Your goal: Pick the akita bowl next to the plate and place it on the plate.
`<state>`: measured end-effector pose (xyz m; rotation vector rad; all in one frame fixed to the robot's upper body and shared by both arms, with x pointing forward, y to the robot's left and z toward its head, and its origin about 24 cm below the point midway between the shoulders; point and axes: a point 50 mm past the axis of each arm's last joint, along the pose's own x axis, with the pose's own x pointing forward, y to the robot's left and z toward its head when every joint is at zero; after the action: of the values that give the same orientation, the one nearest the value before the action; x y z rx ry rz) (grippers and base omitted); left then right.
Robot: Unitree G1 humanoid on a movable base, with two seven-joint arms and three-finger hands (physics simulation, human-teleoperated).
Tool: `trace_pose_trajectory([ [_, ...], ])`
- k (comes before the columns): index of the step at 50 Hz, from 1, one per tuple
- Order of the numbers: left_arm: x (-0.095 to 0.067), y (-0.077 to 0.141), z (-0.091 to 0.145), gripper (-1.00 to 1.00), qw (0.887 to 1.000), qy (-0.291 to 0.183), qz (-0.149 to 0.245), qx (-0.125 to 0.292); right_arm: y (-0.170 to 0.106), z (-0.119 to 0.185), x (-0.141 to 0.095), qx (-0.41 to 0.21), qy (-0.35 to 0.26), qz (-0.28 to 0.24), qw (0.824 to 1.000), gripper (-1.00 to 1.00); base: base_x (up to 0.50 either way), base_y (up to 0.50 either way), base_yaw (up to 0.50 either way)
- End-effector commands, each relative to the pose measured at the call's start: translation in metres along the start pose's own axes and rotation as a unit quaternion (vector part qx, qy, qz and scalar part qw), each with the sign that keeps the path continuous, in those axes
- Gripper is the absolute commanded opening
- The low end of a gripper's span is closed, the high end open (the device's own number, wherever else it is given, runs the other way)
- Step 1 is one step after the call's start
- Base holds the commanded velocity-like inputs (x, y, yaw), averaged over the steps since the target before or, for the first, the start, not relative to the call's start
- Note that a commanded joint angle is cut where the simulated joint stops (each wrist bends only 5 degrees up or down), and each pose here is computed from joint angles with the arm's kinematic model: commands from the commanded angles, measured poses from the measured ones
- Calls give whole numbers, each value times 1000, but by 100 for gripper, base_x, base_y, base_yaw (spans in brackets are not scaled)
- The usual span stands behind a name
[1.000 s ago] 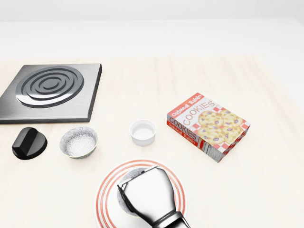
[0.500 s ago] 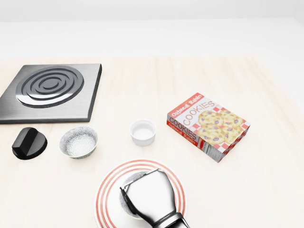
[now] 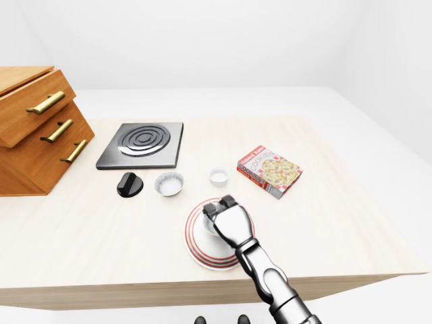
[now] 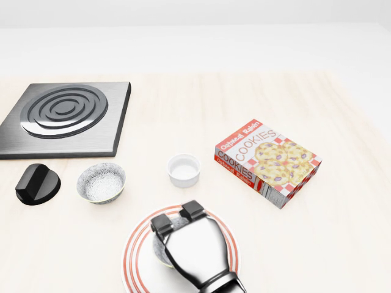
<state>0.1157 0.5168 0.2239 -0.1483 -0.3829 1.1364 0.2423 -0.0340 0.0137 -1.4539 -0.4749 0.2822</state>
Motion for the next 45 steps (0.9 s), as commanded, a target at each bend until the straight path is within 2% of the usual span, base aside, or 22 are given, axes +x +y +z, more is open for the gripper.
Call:
trace_pose_trajectory([
  [1,0,0,1,100,1000,-1,0,-1,-4,-6,-4,7,12,34,999,100,0,0,0],
  [14,0,0,1,100,1000,-2,1,-2,-4,-10,-13,-47,4,79,996,100,0,0,0],
  [45,1,0,-2,100,1000,6,2,-1,-49,-18,-4,-46,26,33,998,100,0,0,0],
])
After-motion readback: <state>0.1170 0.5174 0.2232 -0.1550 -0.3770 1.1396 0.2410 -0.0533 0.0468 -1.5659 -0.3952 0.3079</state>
